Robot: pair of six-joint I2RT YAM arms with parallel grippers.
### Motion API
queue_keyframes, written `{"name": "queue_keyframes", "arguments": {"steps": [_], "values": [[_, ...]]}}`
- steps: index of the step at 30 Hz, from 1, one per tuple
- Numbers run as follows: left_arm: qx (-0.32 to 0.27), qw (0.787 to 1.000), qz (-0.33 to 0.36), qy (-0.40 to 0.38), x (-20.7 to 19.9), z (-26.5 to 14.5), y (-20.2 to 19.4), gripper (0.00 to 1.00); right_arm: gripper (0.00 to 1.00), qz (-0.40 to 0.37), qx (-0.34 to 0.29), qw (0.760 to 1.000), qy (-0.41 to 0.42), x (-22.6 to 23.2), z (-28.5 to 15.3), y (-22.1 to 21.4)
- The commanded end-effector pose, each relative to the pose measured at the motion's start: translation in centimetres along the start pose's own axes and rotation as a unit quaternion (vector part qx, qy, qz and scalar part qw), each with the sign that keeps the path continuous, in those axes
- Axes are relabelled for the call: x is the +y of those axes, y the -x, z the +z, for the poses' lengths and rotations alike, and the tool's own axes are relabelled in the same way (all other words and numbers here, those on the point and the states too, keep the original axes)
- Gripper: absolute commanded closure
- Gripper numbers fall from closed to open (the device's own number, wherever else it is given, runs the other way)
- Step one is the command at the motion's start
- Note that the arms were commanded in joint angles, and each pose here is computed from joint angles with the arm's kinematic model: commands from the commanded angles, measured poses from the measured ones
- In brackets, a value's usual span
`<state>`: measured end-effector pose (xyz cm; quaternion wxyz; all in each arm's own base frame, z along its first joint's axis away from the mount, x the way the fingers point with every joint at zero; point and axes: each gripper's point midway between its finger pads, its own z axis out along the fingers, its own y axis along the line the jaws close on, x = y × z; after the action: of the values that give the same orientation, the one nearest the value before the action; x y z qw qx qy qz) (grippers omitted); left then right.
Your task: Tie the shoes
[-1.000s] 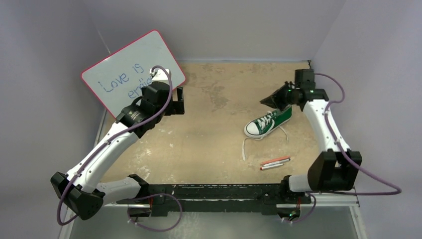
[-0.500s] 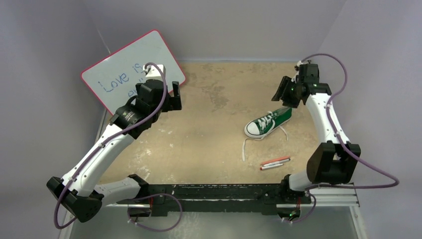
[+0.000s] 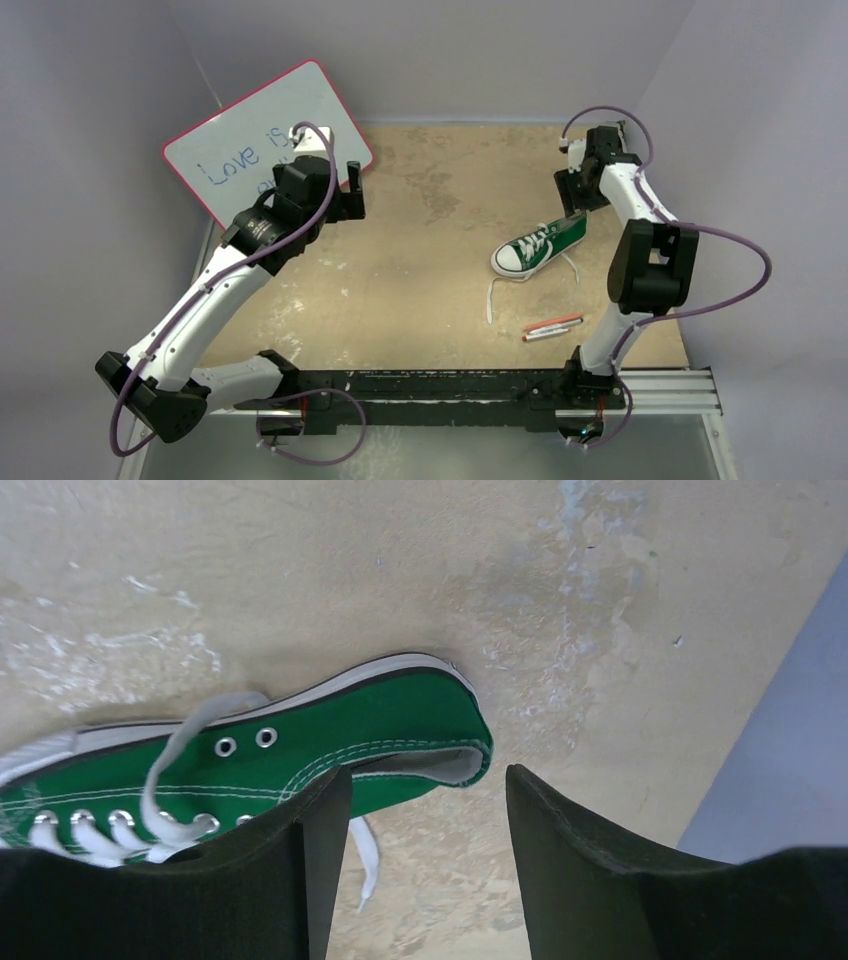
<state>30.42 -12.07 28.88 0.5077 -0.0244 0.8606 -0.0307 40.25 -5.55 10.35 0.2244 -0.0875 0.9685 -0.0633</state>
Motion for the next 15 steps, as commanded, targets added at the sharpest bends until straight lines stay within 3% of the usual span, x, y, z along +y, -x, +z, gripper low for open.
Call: {"name": "queue_keyframes", "arguments": {"steps": [1,6,15], "values": [[-0.032,0.999,0.009,0.017,0.7,-0.8,2.2,0.01,0.39,-0.094,0.007,0.995,-0.016,-1.3,1.2,0.0],[-0.034,0.999,0.032,0.024,0.4,-0.7,2.1,0.01,0.39,-0.136,0.034,0.990,-0.018,-1.8,3.3,-0.5],[-0.034,0.997,0.059,0.034,-0.1,-0.3,1.9,0.01,0.39,-0.223,0.007,0.974,0.029,0.2,5.6,-1.2]]}}
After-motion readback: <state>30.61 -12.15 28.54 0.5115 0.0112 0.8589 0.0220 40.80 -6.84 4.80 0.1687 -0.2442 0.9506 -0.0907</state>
